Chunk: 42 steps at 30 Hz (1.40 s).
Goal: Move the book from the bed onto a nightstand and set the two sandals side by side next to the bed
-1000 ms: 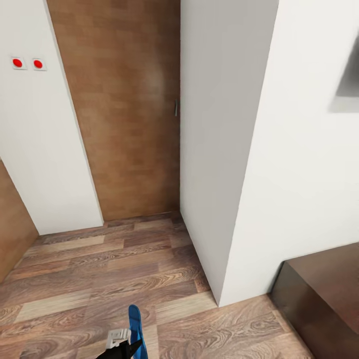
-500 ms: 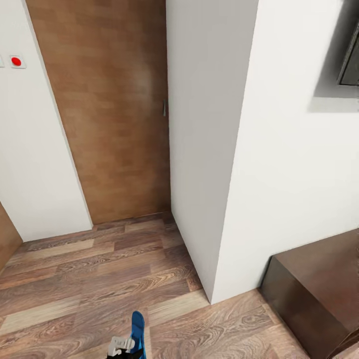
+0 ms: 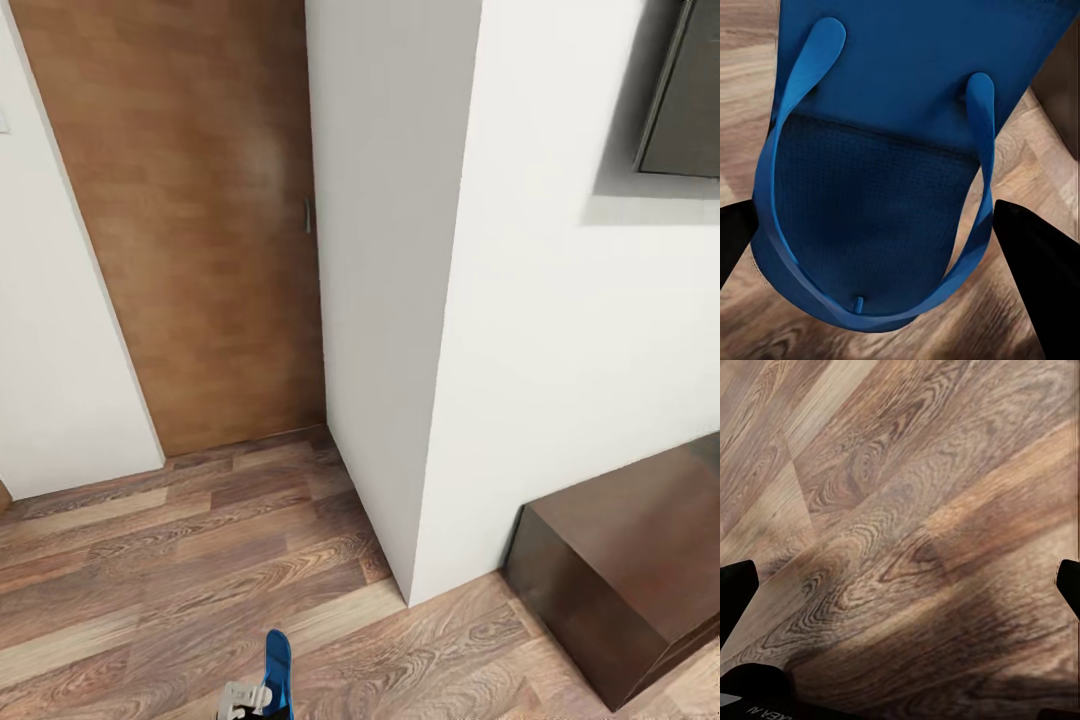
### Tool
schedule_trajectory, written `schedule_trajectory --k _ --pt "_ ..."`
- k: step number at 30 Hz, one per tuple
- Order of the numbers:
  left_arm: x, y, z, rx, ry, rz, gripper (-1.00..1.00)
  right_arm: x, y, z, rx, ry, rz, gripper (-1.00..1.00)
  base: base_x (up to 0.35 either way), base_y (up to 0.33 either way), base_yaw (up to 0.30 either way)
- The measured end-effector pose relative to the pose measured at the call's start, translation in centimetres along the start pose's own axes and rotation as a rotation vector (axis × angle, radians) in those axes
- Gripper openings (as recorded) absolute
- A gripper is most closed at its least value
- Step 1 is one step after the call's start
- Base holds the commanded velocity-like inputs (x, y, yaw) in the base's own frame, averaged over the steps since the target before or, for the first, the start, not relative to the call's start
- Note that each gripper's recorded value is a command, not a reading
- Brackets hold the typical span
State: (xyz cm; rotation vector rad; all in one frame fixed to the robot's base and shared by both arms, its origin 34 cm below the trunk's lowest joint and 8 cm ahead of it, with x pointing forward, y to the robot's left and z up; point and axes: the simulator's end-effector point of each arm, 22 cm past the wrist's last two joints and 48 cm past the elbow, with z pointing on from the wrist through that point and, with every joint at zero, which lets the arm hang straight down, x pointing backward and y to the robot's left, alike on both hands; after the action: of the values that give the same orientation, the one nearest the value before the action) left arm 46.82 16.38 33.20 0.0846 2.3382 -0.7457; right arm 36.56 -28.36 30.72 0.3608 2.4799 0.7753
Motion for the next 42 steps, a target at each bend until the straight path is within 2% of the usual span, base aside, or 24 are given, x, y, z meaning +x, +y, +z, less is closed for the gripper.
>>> schedule_trajectory --k 15,23,42 --pt "0.03 -0.03 0.01 0.000 0.000 -0.001 -1.00 0.16 -0.06 0.02 0.003 0.003 -0.002 1.00 0.000 0.000 -0.019" --pt "0.02 -0.03 0.01 0.000 -0.001 -0.002 -1.00 0.82 -0.18 -0.01 0.005 0.012 0.014 1.00 0.000 0.000 -0.022" --pt "0.07 -0.04 0.02 0.000 0.000 -0.004 -1.00 0.90 -0.20 -0.02 0.005 0.014 0.014 1.00 0.000 0.000 -0.281"
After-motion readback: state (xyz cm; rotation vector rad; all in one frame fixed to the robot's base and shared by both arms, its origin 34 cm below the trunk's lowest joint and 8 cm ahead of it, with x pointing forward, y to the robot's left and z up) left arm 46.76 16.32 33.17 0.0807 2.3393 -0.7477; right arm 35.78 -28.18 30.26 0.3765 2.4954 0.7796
